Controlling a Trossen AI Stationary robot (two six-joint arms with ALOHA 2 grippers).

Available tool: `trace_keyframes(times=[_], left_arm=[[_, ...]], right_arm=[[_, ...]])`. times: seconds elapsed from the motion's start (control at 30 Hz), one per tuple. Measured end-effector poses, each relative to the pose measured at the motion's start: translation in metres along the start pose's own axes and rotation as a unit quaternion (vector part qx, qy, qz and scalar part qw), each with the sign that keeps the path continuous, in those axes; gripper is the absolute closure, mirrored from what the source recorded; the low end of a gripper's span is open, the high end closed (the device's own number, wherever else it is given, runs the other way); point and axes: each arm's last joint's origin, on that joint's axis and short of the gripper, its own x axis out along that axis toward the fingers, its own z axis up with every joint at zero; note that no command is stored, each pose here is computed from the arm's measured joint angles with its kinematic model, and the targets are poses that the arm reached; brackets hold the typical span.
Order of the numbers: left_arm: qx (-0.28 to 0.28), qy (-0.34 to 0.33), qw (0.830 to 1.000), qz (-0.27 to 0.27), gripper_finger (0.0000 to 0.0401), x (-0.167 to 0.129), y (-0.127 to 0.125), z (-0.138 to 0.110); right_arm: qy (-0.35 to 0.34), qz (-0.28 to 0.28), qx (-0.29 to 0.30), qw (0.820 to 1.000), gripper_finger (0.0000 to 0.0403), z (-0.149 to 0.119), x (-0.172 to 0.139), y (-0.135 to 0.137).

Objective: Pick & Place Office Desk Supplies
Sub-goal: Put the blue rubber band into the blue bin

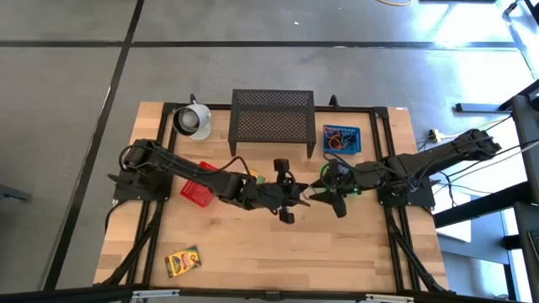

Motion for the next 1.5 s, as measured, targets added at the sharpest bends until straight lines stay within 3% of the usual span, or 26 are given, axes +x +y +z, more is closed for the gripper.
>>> trace_keyframes(times=[0.2,0.4,0.47,0.63,0.93,1.07,1.17,1.3,1.5], left_arm=[[0.002,0.003,1.000,0.005,0.0398,0.003,0.005,-0.001],[0.015,0.003,1.000,0.006,0.0397,0.003,0.005,-0.001],[0.003,0.003,1.000,0.006,0.0397,0.003,0.005,-0.001],[-0.047,0.008,0.999,0.021,0.0378,0.006,0.010,-0.003],[-0.104,0.024,0.994,0.035,0.0274,0.020,0.031,-0.011],[-0.119,0.030,0.990,0.065,0.0250,0.024,0.040,-0.014],[-0.126,0.030,0.988,0.085,0.0245,0.028,0.047,-0.015],[-0.151,0.034,0.983,0.102,0.0244,0.034,0.060,-0.019],[-0.179,0.039,0.976,0.119,0.0244,0.041,0.073,-0.024]], right_arm=[[-0.005,-0.010,0.004,1.000,0.0243,0.003,0.001,-0.004],[-0.007,-0.027,0.009,1.000,0.0368,0.006,0.002,-0.012],[-0.006,-0.033,0.014,0.999,0.0392,0.007,0.002,-0.015],[0.007,-0.053,0.042,0.998,0.0398,0.010,0.002,-0.028],[0.020,-0.140,0.087,0.986,0.0401,0.018,-0.023,-0.065],[0.040,-0.217,0.121,0.968,0.0401,0.015,-0.048,-0.089],[0.058,-0.288,0.153,0.944,0.0401,0.012,-0.058,-0.108],[0.086,-0.370,0.185,0.906,0.0402,0.011,-0.057,-0.135],[0.128,-0.446,0.224,0.857,0.0402,0.010,-0.050,-0.182]])
